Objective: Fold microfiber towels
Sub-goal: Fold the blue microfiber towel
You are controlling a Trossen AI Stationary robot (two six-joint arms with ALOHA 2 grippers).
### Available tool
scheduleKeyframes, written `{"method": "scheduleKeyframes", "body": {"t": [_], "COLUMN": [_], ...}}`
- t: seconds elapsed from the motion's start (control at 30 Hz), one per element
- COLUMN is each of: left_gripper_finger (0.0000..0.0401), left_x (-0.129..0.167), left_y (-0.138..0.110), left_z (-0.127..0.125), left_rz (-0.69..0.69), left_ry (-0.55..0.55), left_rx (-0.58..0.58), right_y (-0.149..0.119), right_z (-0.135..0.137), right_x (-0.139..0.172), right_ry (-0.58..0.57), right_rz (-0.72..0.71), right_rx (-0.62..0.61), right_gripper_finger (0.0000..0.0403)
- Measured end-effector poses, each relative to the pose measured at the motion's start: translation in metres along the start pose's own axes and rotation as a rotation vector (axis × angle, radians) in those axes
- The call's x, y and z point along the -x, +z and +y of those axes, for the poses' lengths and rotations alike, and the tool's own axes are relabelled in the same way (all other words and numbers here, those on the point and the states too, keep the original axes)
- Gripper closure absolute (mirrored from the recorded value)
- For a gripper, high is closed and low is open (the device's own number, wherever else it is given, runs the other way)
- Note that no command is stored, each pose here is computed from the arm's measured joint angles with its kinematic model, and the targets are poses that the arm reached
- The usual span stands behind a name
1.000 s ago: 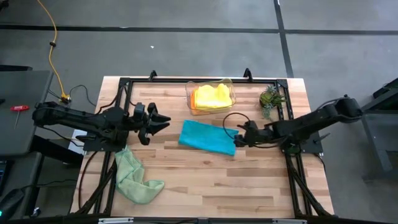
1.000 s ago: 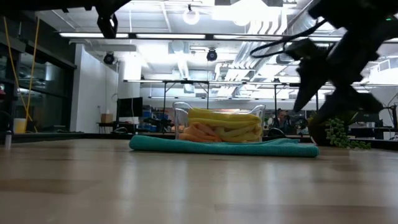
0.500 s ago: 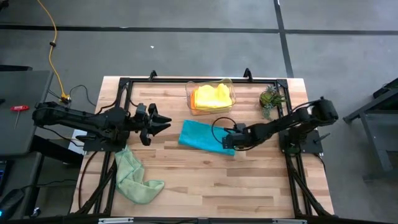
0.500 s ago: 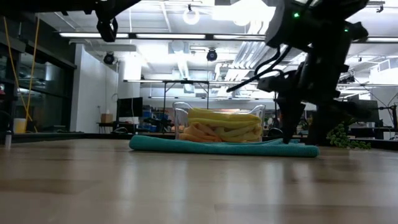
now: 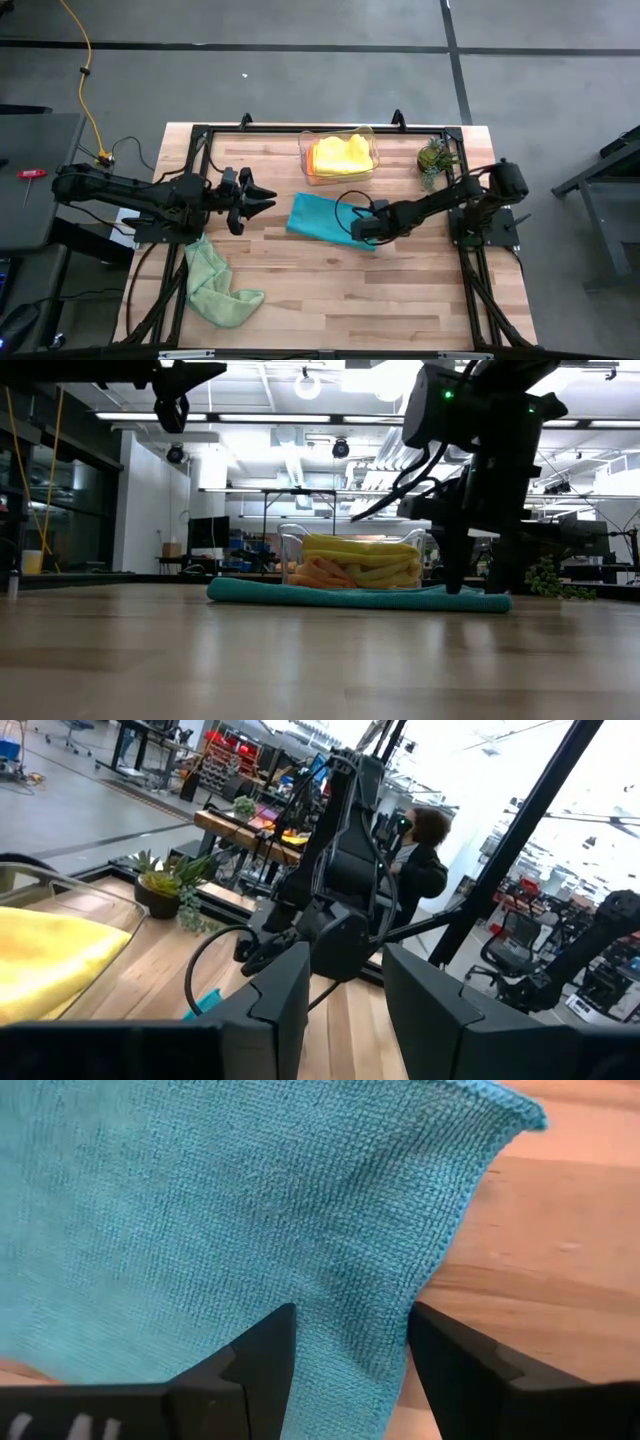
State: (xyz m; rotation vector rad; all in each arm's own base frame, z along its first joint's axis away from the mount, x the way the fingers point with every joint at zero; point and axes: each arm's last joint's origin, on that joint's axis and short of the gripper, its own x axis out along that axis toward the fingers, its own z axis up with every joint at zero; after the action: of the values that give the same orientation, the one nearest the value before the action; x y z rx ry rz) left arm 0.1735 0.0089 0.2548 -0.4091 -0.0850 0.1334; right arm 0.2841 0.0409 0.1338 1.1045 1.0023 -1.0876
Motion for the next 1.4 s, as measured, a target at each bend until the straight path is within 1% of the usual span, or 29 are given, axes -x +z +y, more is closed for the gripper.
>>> {"method": "scheduleKeyframes", "body": {"t": [0.1,0.17,0.23,0.33,0.4,0.43,0.5,0.57,0.63,0.7,0.77,0.83,0.93,1.07,1.2,1.3,1.4], "left_gripper_finger": [0.0283,0.0283,0.0283,0.0284,0.0283,0.0283,0.0284,0.0284,0.0283,0.0284,0.0283,0.0283,0.0283,0.0284,0.0284,0.0284,0.0283], "left_x": [0.000,0.000,0.000,0.000,0.000,0.000,0.000,0.000,0.000,0.000,0.000,0.000,0.000,0.000,0.000,0.000,0.000], "left_y": [0.000,-0.001,-0.001,-0.001,-0.001,-0.001,-0.001,-0.001,-0.001,-0.001,-0.001,-0.001,-0.001,0.000,0.001,0.001,0.001], "left_z": [0.000,0.000,0.000,0.000,0.000,0.000,0.000,0.000,0.000,0.001,0.001,0.001,0.001,0.002,0.002,0.002,0.002], "left_rz": [0.005,0.007,0.008,0.010,0.011,0.011,0.011,0.011,0.011,0.008,0.006,0.001,-0.005,-0.022,-0.032,-0.035,-0.036], "left_ry": [0.002,0.002,0.003,0.004,0.004,0.004,0.004,0.004,0.005,0.010,0.014,0.025,0.038,0.061,0.073,0.073,0.072], "left_rx": [-0.001,-0.001,-0.001,0.006,0.007,0.008,0.024,0.032,0.032,0.033,0.033,0.033,0.033,0.034,0.034,0.035,0.036], "right_y": [0.001,0.003,0.004,0.003,0.003,0.003,0.003,0.005,0.007,0.009,0.010,0.012,0.015,0.022,0.025,0.026,0.025], "right_z": [-0.003,-0.006,-0.010,-0.018,-0.024,-0.028,-0.040,-0.058,-0.081,-0.101,-0.121,-0.136,-0.139,-0.133,-0.117,-0.104,-0.091], "right_x": [0.000,-0.002,-0.004,-0.007,-0.006,-0.004,-0.001,0.004,0.010,0.017,0.025,0.035,0.050,0.076,0.096,0.100,0.097], "right_ry": [-0.030,-0.059,-0.076,-0.092,-0.092,-0.092,-0.119,-0.165,-0.211,-0.224,-0.241,-0.246,-0.130,-0.055,0.040,0.113,0.189], "right_rz": [0.010,0.023,0.036,0.046,0.045,0.046,0.047,0.058,0.065,0.074,0.103,0.118,0.115,0.049,0.015,-0.004,-0.015], "right_rx": [0.067,0.117,0.162,0.213,0.223,0.234,0.247,0.245,0.230,0.220,0.209,0.189,0.171,0.148,0.151,0.140,0.125], "right_gripper_finger": [0.0219,0.0236,0.0267,0.0336,0.0381,0.0390,0.0387,0.0381,0.0390,0.0398,0.0397,0.0399,0.0400,0.0401,0.0402,0.0402,0.0402]}}
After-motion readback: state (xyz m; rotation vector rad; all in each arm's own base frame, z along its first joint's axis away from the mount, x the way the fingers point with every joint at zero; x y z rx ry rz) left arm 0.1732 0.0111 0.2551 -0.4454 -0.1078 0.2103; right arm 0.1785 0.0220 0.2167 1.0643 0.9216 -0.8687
